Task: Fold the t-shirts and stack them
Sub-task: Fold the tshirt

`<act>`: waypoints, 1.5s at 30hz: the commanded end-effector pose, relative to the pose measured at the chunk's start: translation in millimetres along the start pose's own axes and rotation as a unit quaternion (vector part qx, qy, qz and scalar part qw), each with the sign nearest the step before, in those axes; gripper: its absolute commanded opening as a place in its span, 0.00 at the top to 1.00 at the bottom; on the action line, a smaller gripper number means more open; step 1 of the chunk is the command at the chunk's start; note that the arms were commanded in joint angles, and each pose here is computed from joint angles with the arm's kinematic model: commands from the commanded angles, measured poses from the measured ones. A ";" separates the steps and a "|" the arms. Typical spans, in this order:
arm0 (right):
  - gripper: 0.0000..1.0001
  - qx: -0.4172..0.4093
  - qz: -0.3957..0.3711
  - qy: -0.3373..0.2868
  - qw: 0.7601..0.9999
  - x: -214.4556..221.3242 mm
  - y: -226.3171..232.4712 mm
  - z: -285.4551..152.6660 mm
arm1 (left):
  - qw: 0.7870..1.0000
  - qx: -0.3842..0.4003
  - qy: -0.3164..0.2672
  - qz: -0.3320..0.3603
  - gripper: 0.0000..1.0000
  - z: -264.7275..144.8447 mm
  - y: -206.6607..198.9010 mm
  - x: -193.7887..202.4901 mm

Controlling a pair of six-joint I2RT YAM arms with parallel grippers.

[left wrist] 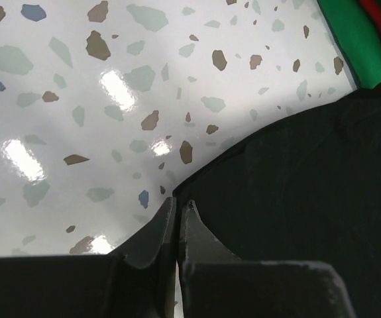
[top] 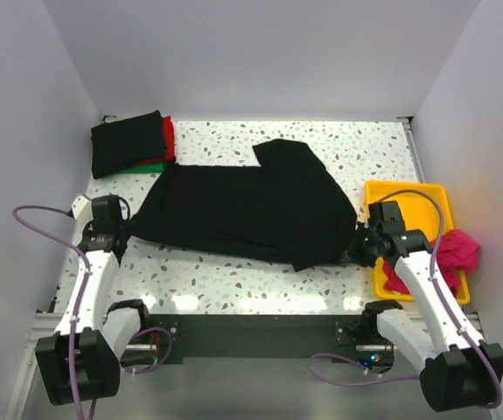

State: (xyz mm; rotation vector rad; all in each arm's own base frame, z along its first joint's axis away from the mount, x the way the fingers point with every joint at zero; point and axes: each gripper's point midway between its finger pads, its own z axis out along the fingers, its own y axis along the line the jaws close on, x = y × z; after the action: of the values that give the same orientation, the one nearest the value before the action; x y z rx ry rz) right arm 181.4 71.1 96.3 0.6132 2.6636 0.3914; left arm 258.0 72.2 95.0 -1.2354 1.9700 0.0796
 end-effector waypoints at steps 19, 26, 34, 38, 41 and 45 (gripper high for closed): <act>0.33 -0.072 -0.038 -0.010 0.997 29.7 3.1 -32.2 | 0.997 0.070 0.029 0.026 0.46 -13.9 -15.6 6.6; 0.31 -0.062 -0.049 -0.023 0.997 13.9 13.6 -14.2 | 0.979 0.148 0.092 0.107 0.46 -17.3 -54.6 48.2; 0.35 0.032 -0.026 -0.013 0.999 25.6 -4.3 20.3 | 0.948 0.208 0.154 0.187 0.45 -28.4 -75.0 72.3; 0.40 0.068 -0.009 -0.023 0.997 23.5 -16.8 25.0 | 0.931 0.240 0.174 0.211 0.45 -40.3 -88.2 82.9; 0.41 0.096 -0.005 -0.011 0.995 26.7 -25.3 30.6 | 0.921 0.276 0.181 0.208 0.44 -47.9 -99.8 89.9; 0.49 0.104 -0.003 0.010 0.994 33.3 -27.2 40.4 | 0.920 0.283 0.167 0.216 0.43 -48.2 -106.2 82.9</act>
State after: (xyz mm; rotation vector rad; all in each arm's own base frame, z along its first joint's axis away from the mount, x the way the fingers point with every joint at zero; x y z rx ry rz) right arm 156.1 72.7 48.5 0.6228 2.7615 0.1563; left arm 275.8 -58.1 83.9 -0.5515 2.3848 -0.4324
